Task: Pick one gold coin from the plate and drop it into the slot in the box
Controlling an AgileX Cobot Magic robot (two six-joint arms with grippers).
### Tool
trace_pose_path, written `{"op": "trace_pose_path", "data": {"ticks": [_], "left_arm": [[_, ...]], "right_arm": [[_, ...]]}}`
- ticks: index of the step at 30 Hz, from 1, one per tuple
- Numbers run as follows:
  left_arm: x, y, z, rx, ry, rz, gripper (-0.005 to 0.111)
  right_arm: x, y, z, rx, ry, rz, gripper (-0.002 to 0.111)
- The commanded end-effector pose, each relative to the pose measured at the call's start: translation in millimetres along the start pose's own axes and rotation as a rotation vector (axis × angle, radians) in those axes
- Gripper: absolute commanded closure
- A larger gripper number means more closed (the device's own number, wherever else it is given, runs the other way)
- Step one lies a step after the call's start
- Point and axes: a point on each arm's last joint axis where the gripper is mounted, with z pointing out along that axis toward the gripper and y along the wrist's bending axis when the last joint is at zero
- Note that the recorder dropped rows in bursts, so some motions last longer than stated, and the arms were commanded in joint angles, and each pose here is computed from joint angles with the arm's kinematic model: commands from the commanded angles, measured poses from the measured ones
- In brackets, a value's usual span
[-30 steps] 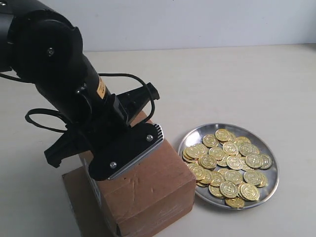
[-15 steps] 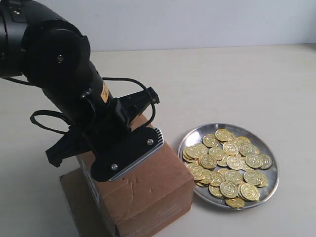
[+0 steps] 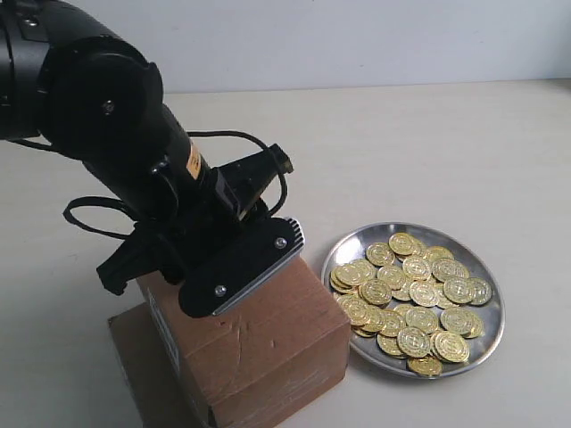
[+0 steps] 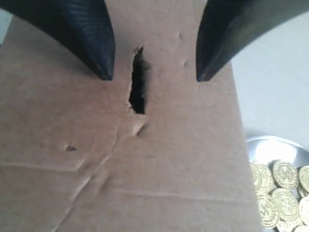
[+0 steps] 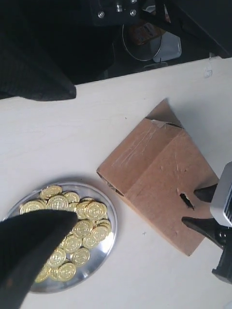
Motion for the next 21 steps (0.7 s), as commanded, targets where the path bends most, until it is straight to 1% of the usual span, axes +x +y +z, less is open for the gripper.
{"op": "trace_pose_path", "data": {"ticks": [1,2,3,4,5,6,7,8,9,11,13,15,17,19,21], "left_arm": [[7,17.9,-48,-0.226,0.064,-0.08,0.066],[7,20.4,-65,-0.286,0.064,-0.145,0.074],[8,20.9,-97,-0.384,0.049,-0.279,0.095],[8,17.9,-114,-0.428,0.035,-0.354,0.107],[11,7.0,-143,-0.496,0.013,-0.502,0.107],[12,-2.5,-160,-0.534,-0.01,-0.61,0.107],[14,-21.0,-179,-0.572,-0.038,-0.755,0.107],[15,-33.4,-185,-0.584,-0.048,-0.823,0.107],[12,-53.4,-196,-0.633,-0.08,-0.902,0.107],[4,-74.2,-197,-0.677,-0.155,-0.977,0.107],[-4,-93.1,-190,-0.702,-0.222,-1.009,0.107],[-11,-110.4,-184,-0.756,-0.301,-1.061,0.107],[-18,-126.7,-171,-0.796,-0.398,-1.158,0.107],[-22,-140.4,-156,-0.821,-0.464,-1.224,0.107],[-25,-152.2,-141,-0.849,-0.54,-1.311,0.107]], "right_arm": [[-3,-25,-11,0.341,-0.095,-0.039,0.064],[-5,-31,-16,0.43,-0.136,-0.037,0.073],[-10,-40,-26,0.575,-0.212,-0.056,0.09],[-13,-44,-31,0.642,-0.256,-0.059,0.099],[-19,-48,-38,0.712,-0.364,0.004,0.108],[-22,-49,-40,0.722,-0.418,0.044,0.108],[-23,-49,-40,0.702,-0.481,0.128,0.108],[-23,-49,-36,0.681,-0.519,0.174,0.108],[-21,-47,-28,0.652,-0.566,0.201,0.108],[-15,-44,-13,0.611,-0.618,0.234,0.108],[-5,-41,6,0.551,-0.647,0.309,0.108],[5,-38,22,0.503,-0.668,0.372,0.108],[14,-34,36,0.453,-0.705,0.442,0.108],[19,-31,44,0.41,-0.753,0.492,0.108],[24,-28,51,0.379,-0.788,0.515,0.108]]}}
